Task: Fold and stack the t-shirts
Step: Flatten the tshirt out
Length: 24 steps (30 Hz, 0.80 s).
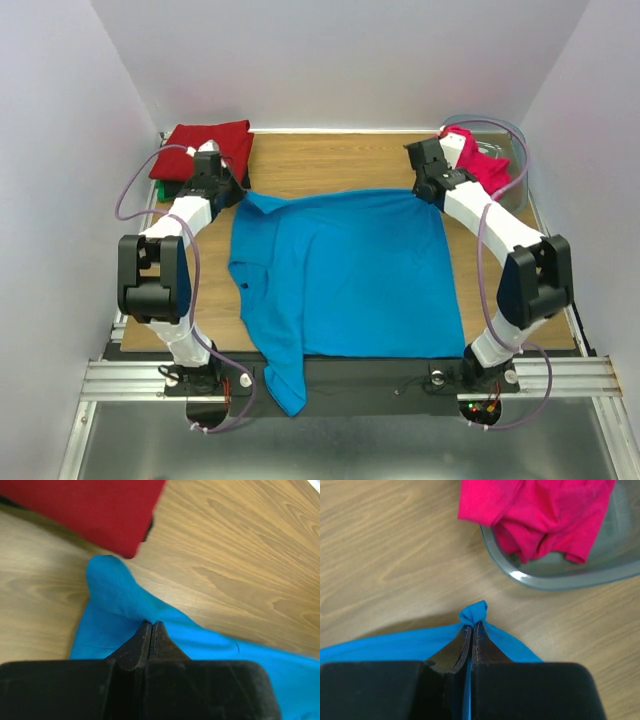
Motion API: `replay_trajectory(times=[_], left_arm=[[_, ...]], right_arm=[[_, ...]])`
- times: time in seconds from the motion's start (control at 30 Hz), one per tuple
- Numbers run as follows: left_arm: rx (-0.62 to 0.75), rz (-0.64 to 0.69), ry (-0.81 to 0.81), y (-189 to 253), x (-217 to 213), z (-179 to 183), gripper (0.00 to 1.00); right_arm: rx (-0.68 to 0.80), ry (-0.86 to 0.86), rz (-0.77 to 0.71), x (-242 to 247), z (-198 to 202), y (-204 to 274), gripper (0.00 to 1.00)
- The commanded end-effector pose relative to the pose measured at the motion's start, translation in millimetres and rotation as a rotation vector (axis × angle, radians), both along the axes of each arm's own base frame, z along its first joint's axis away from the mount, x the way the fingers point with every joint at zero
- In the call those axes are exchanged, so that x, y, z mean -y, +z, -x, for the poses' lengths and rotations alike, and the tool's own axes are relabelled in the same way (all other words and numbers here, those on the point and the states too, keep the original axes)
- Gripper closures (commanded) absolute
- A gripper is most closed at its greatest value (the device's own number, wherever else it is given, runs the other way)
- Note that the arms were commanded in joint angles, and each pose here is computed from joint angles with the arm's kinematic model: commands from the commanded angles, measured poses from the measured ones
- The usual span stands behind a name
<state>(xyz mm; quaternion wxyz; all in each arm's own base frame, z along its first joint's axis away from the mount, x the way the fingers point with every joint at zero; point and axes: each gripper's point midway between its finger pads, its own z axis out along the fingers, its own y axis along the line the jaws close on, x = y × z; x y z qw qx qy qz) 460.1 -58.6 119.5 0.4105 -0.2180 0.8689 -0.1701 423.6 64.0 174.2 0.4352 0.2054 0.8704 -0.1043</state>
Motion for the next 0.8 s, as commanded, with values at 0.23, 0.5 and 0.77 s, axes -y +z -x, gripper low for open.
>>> replay_trajectory(times=[0.23, 0.5, 0.77], left_arm=[[0.382, -0.045, -0.032, 141, 12, -22, 1.00], [0.727, -0.025, 0.050, 286, 0, 108, 1.00], [0.884, 0.048, 0.086, 373, -12, 215, 1.00]], right_arm=[[0.236, -0.077, -0.002, 22, -16, 82, 1.00], [0.521, 0.117, -0.189, 19, 76, 197, 1.00], [0.762, 0.508, -0.395, -18, 184, 291, 1.00]])
